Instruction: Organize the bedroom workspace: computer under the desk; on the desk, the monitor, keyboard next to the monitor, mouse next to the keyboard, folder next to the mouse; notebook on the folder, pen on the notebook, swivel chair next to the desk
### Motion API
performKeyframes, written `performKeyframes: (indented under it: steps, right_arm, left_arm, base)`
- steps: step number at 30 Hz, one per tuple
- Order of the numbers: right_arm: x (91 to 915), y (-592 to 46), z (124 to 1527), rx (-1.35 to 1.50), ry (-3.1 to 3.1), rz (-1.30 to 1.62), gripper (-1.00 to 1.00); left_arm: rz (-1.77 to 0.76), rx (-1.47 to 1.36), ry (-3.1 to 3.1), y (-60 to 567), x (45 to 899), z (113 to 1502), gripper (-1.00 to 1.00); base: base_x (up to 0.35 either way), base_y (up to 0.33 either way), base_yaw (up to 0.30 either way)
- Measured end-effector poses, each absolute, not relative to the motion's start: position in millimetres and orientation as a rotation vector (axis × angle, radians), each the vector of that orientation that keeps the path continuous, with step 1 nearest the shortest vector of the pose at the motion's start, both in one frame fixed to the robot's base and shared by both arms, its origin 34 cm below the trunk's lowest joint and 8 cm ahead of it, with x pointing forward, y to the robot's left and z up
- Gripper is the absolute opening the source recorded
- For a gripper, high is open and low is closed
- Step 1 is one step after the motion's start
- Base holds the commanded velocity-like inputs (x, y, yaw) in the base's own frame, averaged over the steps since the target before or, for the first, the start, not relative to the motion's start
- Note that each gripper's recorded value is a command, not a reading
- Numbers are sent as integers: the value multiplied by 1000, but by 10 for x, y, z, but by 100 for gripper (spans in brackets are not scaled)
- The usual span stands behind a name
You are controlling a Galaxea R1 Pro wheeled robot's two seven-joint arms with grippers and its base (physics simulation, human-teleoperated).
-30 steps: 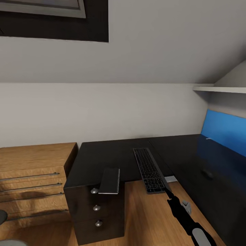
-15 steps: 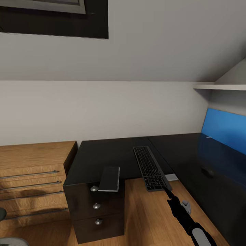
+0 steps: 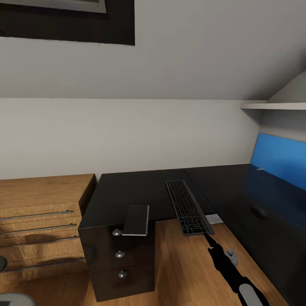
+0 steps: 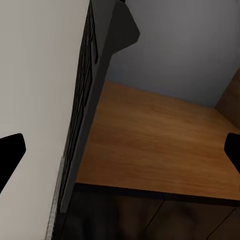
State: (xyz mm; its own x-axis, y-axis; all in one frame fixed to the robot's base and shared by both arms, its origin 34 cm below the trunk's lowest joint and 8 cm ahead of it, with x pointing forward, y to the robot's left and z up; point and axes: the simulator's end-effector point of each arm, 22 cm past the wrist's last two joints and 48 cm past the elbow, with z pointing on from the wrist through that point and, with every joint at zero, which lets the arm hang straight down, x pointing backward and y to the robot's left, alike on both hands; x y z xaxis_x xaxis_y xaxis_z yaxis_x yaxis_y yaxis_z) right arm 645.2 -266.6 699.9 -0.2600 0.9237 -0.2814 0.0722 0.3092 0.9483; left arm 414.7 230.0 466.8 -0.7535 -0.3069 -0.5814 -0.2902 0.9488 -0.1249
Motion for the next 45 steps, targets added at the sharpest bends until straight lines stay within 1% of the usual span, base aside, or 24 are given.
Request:
performKeyframes:
  steps: [10,20,35,45]
  right_arm:
    - [6452,-2660,6999,928,1603,1097,100]
    - [6452,-2653,7000,927,1602,1097,100]
    - [6452,-2649,6999,926,1603,1097,100]
    - [6452,-2647,6999,926,1604,1097,100]
  left_arm:
    - [-36,-423,2469,2303,4146,4668,100]
    - [-37,-424,2470,2300,4139,4663,100]
    - [-38,-422,2471,2295,4139,4662,100]
    - [-37,-423,2470,2299,4139,4662,100]
  base:
    - [5,4,0]
    - [130,99,0]
    - [19,10,0]
    - [117,0,0]
